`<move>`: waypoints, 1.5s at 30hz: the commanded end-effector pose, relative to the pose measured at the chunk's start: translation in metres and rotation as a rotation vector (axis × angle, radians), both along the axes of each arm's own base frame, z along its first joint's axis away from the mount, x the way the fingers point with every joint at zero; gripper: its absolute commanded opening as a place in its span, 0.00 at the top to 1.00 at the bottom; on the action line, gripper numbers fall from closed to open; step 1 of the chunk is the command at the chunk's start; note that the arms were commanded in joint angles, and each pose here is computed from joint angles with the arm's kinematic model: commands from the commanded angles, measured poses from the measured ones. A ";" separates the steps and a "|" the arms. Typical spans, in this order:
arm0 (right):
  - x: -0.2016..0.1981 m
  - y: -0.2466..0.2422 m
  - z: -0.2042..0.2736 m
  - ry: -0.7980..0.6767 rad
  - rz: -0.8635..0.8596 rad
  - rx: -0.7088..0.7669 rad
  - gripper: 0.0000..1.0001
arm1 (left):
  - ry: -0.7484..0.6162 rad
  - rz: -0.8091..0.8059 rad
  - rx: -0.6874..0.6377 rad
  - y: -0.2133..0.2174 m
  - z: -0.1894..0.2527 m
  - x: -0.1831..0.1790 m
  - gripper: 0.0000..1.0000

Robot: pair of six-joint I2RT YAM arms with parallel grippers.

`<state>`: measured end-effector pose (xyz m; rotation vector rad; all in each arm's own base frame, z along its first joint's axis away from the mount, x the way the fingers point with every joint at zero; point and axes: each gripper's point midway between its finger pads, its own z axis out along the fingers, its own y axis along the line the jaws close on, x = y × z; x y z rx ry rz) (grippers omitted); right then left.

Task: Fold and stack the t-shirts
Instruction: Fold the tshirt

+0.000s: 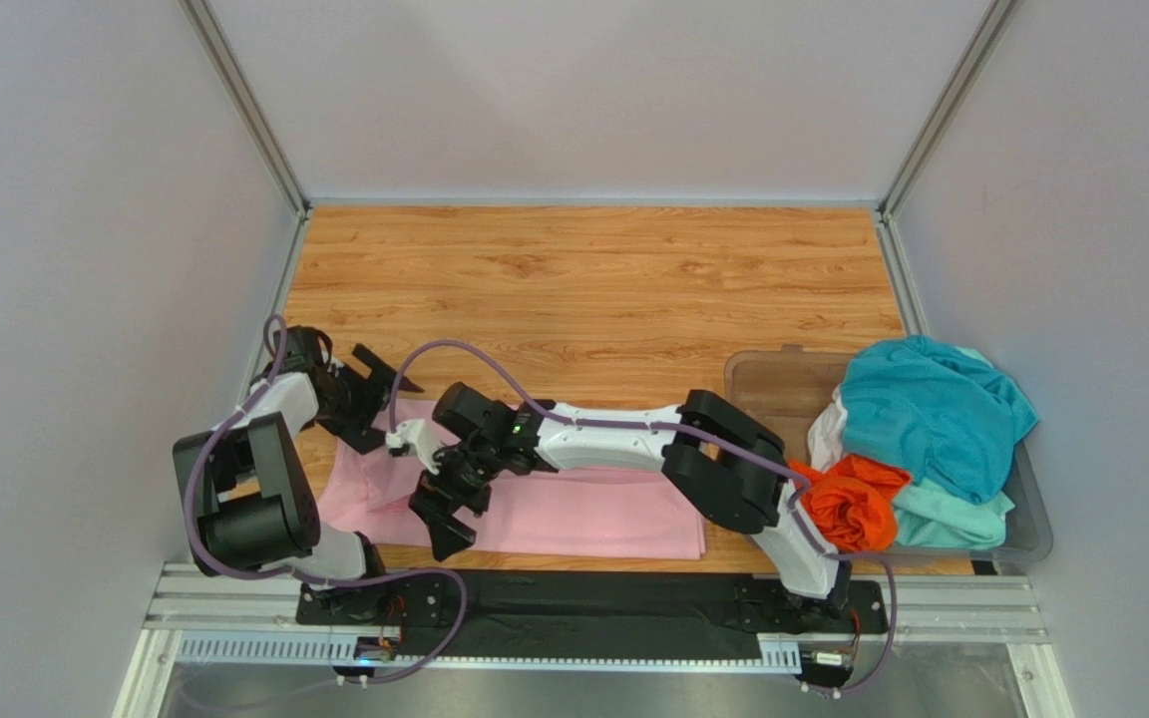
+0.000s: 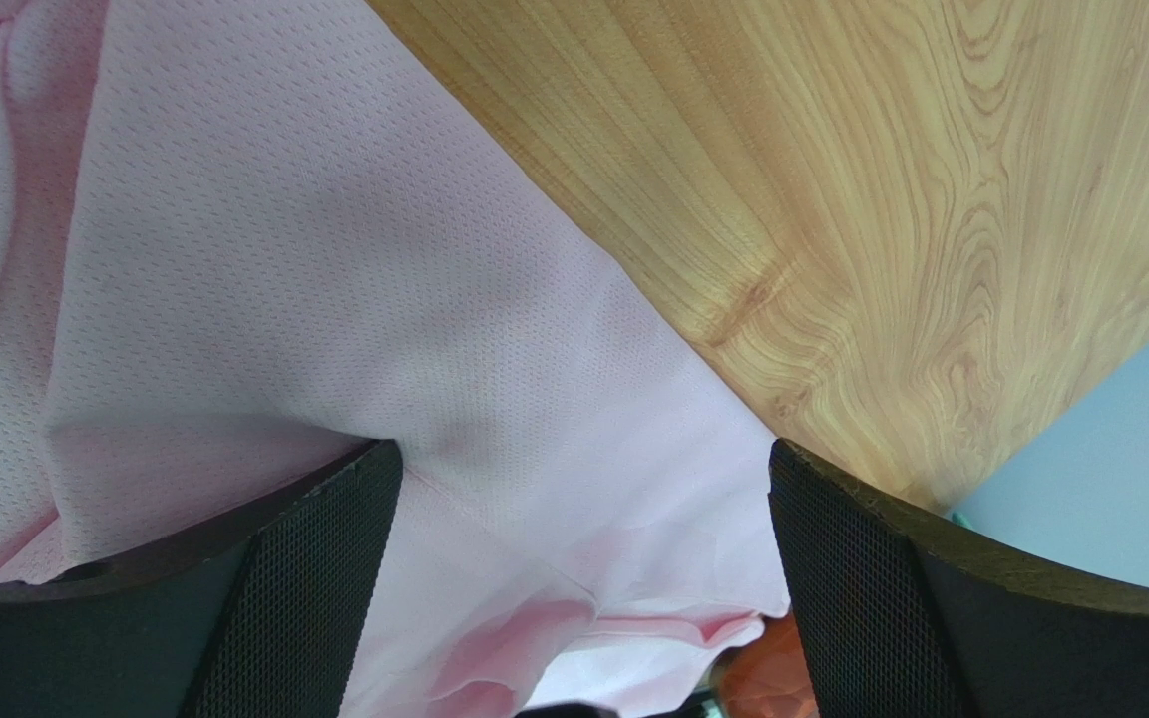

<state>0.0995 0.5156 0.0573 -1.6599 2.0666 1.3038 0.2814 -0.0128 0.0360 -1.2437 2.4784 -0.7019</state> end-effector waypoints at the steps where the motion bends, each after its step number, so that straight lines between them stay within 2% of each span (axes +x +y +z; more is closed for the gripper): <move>1: 0.014 0.010 0.069 -0.143 -0.032 0.156 0.00 | 0.046 0.005 0.093 0.014 -0.015 -0.015 0.00; 6: 0.051 0.024 0.081 -0.230 -0.174 0.161 0.00 | 0.030 0.002 0.104 0.015 -0.011 -0.015 0.00; 8: 0.067 0.034 0.090 -0.214 -0.192 0.189 0.00 | 0.024 -0.001 0.102 0.014 -0.010 -0.014 0.00; 9: 0.073 0.038 0.072 -0.194 -0.196 0.164 0.00 | 0.026 -0.003 0.101 0.014 -0.011 -0.015 0.00; 10: 0.083 0.045 0.079 -0.195 -0.202 0.185 0.00 | 0.026 -0.002 0.100 0.014 -0.011 -0.015 0.00; 17: 0.089 0.056 0.030 -0.149 -0.181 0.127 0.00 | 0.065 0.005 0.144 0.022 -0.019 -0.020 0.00; 25: 0.053 0.023 0.017 -0.057 -0.113 0.068 0.00 | 0.068 0.006 0.161 0.026 -0.018 -0.016 0.00; 34: 0.010 -0.017 0.049 -0.116 -0.113 0.074 0.00 | 0.073 0.005 0.174 0.029 -0.016 -0.013 0.00; 37: 0.016 -0.024 0.071 -0.150 -0.190 0.093 0.00 | 0.045 0.002 0.160 0.027 -0.009 -0.009 0.00; 41: 0.054 -0.050 0.098 -0.255 -0.457 0.057 0.00 | -0.059 0.007 0.140 0.019 0.019 -0.004 0.00; 45: 0.080 -0.096 0.099 -0.276 -0.689 -0.016 0.00 | -0.116 -0.051 0.156 -0.004 0.041 -0.013 0.00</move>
